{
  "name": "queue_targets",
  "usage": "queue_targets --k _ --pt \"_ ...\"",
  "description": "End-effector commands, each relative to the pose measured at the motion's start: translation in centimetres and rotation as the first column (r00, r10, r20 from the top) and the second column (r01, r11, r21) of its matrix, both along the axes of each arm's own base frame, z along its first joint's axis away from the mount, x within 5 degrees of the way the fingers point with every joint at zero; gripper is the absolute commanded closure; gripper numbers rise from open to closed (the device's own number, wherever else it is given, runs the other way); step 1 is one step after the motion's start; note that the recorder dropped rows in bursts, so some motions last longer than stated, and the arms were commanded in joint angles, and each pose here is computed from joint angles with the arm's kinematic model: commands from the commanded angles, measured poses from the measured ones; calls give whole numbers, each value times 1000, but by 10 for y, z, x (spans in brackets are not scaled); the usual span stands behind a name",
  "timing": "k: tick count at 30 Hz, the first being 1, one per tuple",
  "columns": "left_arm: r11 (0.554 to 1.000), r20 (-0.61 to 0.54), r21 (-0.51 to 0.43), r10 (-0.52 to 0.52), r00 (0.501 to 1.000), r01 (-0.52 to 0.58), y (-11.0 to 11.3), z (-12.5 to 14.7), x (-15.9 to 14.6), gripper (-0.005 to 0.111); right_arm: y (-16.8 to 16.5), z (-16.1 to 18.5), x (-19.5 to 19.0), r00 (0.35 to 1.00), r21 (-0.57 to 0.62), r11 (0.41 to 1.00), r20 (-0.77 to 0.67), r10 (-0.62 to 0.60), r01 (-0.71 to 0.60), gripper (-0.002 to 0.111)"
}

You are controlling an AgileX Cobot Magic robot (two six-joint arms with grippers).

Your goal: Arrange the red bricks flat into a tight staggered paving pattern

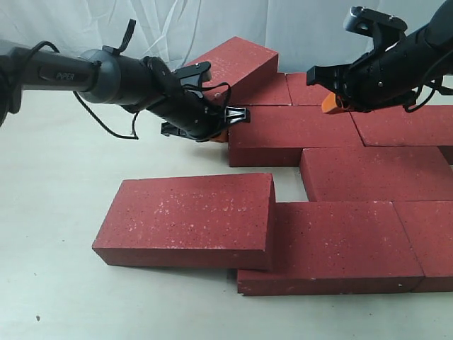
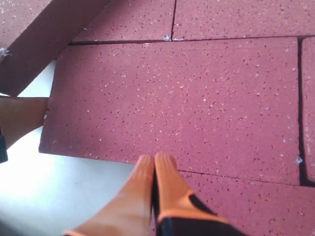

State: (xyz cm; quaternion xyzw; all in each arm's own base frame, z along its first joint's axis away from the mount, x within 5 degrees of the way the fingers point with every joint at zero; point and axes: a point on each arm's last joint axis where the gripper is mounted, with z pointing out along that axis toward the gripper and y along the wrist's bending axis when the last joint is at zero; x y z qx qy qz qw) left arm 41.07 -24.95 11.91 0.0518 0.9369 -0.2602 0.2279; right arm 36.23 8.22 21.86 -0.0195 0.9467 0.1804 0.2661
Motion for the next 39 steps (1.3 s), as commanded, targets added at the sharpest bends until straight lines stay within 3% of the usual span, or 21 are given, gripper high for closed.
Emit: queue_targets --k 1,17,29,39 --pt "999 -32 -28 -30 999 30 -13 2 -6 107 -2 4 0 1000 -7 1000 15 -1 1 109" --pt "999 -47 -18 -49 998 48 -11 1 -7 107 -3 3 -1 1000 -28 999 10 16 -15 109" --pt "998 -147 5 -58 987 60 36 8 5 107 -3 3 -1 1000 -29 999 3 20 -20 109" --pt "974 -142 119 -173 975 190 56 40 -3 107 0 -1 -12 990 -21 996 -112 83 -86 109"
